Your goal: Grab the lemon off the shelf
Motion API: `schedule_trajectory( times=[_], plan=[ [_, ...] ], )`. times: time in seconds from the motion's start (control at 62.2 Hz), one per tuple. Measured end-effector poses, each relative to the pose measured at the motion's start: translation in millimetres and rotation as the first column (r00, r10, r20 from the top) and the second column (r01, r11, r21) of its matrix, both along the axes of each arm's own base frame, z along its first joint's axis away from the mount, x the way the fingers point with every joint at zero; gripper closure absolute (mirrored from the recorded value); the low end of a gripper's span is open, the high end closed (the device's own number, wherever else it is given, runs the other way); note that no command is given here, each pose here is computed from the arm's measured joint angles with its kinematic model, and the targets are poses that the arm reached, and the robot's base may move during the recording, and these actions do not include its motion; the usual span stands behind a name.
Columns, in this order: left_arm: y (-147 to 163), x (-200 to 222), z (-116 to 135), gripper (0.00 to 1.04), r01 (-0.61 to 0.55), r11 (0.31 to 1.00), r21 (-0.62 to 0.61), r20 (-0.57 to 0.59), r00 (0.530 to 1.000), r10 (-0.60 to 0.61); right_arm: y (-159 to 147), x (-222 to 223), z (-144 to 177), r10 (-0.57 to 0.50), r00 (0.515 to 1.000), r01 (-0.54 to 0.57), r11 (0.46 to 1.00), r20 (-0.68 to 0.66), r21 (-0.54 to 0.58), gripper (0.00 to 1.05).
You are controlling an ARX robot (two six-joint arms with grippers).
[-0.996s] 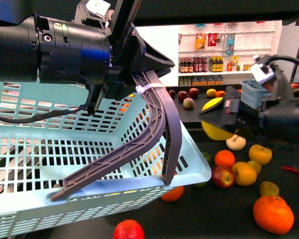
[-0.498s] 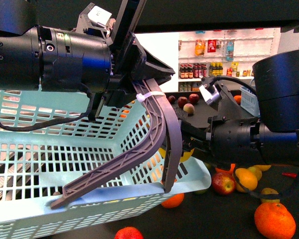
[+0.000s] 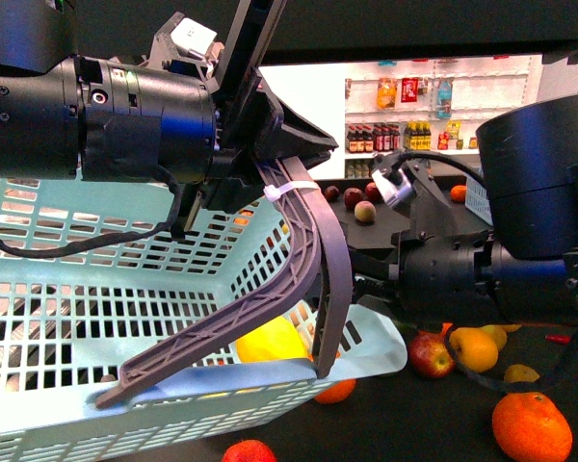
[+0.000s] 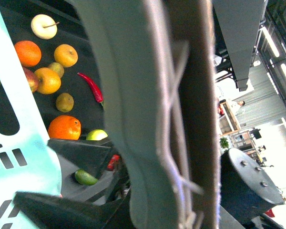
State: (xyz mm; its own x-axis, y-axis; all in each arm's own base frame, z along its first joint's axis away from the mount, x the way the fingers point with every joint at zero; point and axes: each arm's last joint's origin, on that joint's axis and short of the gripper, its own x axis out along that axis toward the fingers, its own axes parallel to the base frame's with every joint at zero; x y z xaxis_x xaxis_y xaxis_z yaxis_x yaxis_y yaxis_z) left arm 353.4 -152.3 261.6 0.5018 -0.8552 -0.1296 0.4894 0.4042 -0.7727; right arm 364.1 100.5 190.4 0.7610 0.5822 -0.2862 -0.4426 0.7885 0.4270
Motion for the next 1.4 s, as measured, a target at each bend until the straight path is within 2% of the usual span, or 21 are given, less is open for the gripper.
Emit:
schedule_trajectory(
  times=[0.225,0.434,0.579,0.707,0.723,0.787,0.836,0.996,1.077,1.173,1.286,1.398],
  plan=[
    [0,0,0,0.98,0.000,1.000,0.000,-0.001,1.000,0.000,-60,-48,40,-0.153,0.978,0.170,0.979,0.143,-0.111,0.07],
    [0,0,0,0.98,0.000,1.000,0.000,-0.001,1.000,0.000,-114,-139,67,-0.279,0.935,0.316,0.936,0.219,-0.156,0.07],
    [0,0,0,0.98,0.004,1.000,-0.002,-0.003,1.000,-0.004,-132,-206,85,-0.332,0.894,0.387,0.911,0.300,-0.145,0.07],
    [0,0,0,0.98,0.003,1.000,-0.001,-0.002,1.000,-0.003,-131,-253,96,-0.359,0.862,0.426,0.896,0.358,-0.126,0.08],
    [0,0,0,0.98,0.002,1.000,-0.001,-0.002,1.000,-0.002,-131,-256,96,-0.366,0.853,0.438,0.890,0.372,-0.130,0.09],
    [0,0,0,0.98,-0.001,1.000,-0.001,-0.002,1.000,0.001,-124,-268,93,-0.420,0.769,0.544,0.825,0.481,-0.150,0.20],
    [0,0,0,0.98,0.004,1.000,-0.002,-0.003,1.000,-0.004,-122,-270,83,-0.437,0.748,0.575,0.803,0.500,-0.157,0.27],
    [0,0,0,0.98,-0.001,1.000,0.000,-0.002,1.000,0.001,-115,-265,32,-0.463,0.759,0.592,0.783,0.457,-0.192,0.53],
    [0,0,0,0.98,0.000,1.000,0.000,-0.002,1.000,0.000,-109,-265,15,-0.481,0.749,0.613,0.764,0.455,-0.201,0.67],
    [0,0,0,0.98,0.005,1.000,-0.003,-0.005,1.000,-0.005,-101,-266,4,-0.443,0.764,0.579,0.791,0.469,-0.196,0.83],
    [0,0,0,0.98,0.002,1.000,-0.002,-0.004,1.000,-0.002,-101,-266,-13,-0.446,0.761,0.583,0.789,0.470,-0.195,1.02],
    [0,0,0,0.98,0.001,1.000,0.000,-0.002,1.000,-0.001,-101,-267,-23,-0.444,0.761,0.582,0.789,0.473,-0.196,1.02]
  ],
)
